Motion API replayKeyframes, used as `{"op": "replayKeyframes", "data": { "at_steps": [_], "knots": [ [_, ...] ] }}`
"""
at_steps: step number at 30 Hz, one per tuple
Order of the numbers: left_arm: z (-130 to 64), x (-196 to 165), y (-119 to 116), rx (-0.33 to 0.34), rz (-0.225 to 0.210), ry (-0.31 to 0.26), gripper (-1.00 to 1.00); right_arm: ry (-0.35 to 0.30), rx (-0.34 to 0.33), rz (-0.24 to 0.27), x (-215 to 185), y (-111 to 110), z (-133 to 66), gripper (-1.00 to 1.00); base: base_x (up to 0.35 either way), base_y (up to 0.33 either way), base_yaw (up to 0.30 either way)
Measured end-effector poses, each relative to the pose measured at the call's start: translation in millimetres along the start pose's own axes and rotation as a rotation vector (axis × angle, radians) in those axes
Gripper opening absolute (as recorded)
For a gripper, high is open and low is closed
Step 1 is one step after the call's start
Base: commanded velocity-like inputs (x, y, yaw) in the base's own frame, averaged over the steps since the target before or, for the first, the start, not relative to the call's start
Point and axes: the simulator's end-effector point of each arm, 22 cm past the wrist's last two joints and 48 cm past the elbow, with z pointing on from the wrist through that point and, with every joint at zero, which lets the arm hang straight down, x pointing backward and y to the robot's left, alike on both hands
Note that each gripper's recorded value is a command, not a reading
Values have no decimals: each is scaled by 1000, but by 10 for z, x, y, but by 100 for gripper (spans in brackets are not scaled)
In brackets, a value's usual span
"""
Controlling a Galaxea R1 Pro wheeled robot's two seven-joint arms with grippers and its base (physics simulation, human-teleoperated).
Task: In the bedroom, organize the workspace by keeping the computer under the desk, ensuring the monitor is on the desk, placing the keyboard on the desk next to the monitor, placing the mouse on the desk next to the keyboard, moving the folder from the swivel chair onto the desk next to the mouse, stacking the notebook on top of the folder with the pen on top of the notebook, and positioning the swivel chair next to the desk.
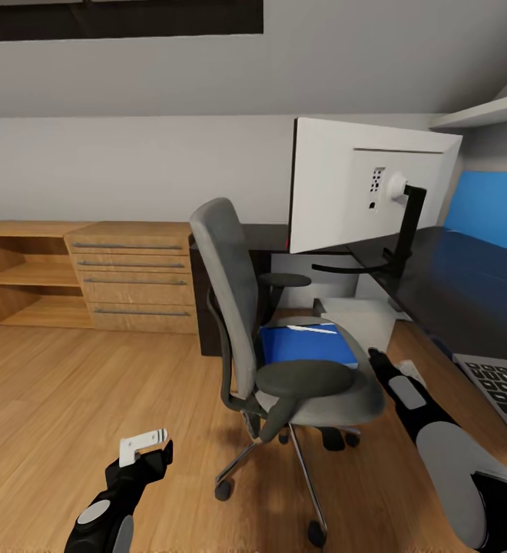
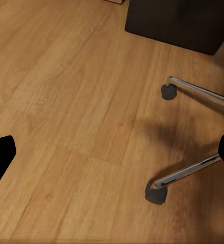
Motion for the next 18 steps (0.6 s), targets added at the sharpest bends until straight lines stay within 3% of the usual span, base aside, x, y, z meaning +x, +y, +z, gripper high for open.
{"op": "replayKeyframes", "data": {
  "at_steps": [10, 18],
  "knots": [
    [92, 170, 24, -9, 5, 39, 100, 13, 24, 24, 11, -184, 130, 100, 0, 0, 0],
    [110, 205, 31, -11, 7, 47, 100, 23, 24, 23, 35, -200, 154, 100, 0, 0, 0]
  ]
}}
